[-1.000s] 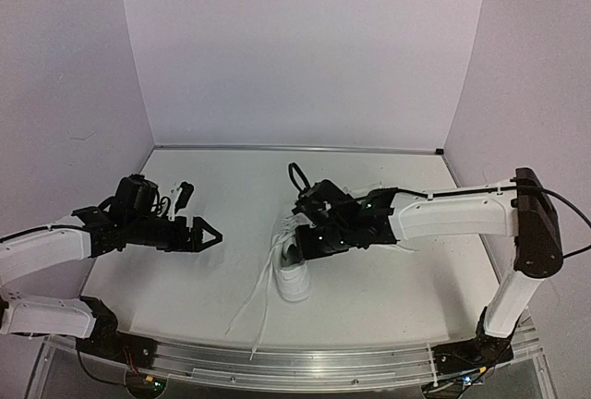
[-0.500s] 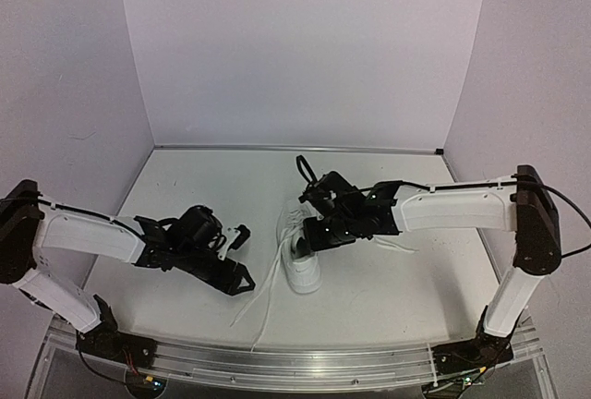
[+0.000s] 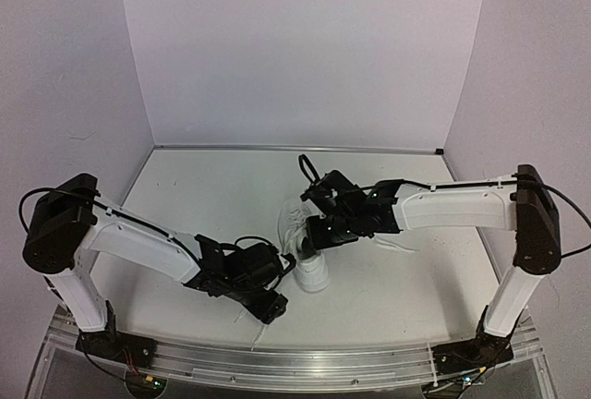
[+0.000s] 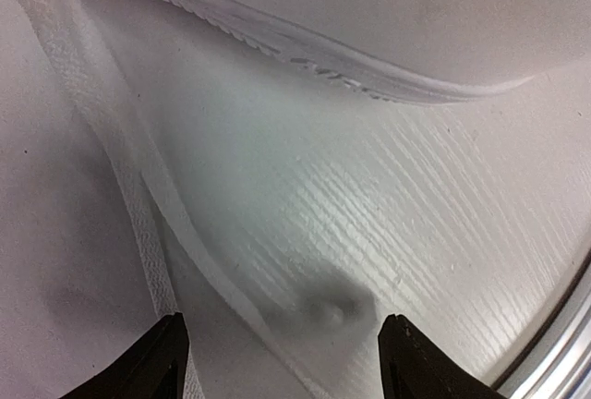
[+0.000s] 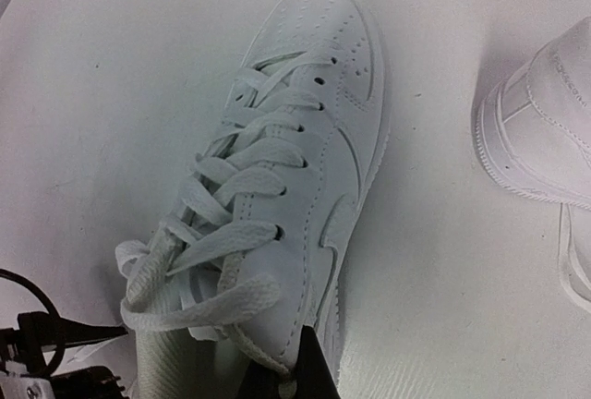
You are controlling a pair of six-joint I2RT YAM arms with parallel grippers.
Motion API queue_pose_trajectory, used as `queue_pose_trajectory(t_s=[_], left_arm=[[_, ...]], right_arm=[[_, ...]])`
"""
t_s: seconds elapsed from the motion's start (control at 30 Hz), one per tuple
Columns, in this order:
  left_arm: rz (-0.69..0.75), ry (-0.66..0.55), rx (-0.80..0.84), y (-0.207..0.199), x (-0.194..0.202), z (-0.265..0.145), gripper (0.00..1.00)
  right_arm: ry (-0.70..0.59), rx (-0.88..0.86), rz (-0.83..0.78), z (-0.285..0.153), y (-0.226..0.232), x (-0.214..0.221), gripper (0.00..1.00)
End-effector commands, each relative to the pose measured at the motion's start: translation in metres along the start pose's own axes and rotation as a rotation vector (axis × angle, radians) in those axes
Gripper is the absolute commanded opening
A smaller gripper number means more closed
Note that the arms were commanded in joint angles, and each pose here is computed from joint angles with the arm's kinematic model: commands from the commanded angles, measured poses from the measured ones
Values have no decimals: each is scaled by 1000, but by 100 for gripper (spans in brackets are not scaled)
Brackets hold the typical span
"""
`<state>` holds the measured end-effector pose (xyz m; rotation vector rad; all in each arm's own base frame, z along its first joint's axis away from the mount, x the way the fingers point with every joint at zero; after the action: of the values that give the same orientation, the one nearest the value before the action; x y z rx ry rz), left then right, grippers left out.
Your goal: Tie the shoes
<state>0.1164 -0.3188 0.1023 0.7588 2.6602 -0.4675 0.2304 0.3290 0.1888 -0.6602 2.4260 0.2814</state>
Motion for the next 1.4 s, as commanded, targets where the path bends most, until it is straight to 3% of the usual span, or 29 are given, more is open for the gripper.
queue_pose_trajectory(t_s=[0.0,0.23,0.47,0.57,0.73,1.0,1.13,1.3,1.37], left_arm=[[-10,19,-163,0,9,15,70],[-96,-24,-220,17,16,2,47],[-243,-81,-237,57,6,-21,10],[-273,-112,-244,74,-3,-34,1],[-330,-144,-242,97,-17,-53,0],[-334,-140,-192,107,-15,-70,1],[-327,-115,-160,105,-11,-73,8],[-351,-87,-154,107,-4,-80,27],[-366,-80,-155,109,-2,-84,34]], right_arm=[[-164,-38,56,-26,1,-30,0],[-158,-51,72,-28,0,-26,0],[-147,-144,142,-20,4,-14,0],[-138,-207,180,-10,10,-12,0],[-132,-301,214,4,33,-17,0],[-129,-286,228,6,36,-15,1],[-115,-307,217,3,37,-13,15],[-118,-317,209,-8,35,-14,37],[-124,-320,207,-15,33,-15,41]])
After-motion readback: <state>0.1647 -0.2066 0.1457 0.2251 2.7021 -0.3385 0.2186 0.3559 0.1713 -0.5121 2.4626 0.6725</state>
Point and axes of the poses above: each gripper's point midway between its finger pads, its own z axis out along the fingers, its own y axis along the line the jaws close on, x = y × z, the point moved 10 cm from there along -z, back along the fingers, and after that the axes turned 12 degrees about -z, right-handed, at the moved point
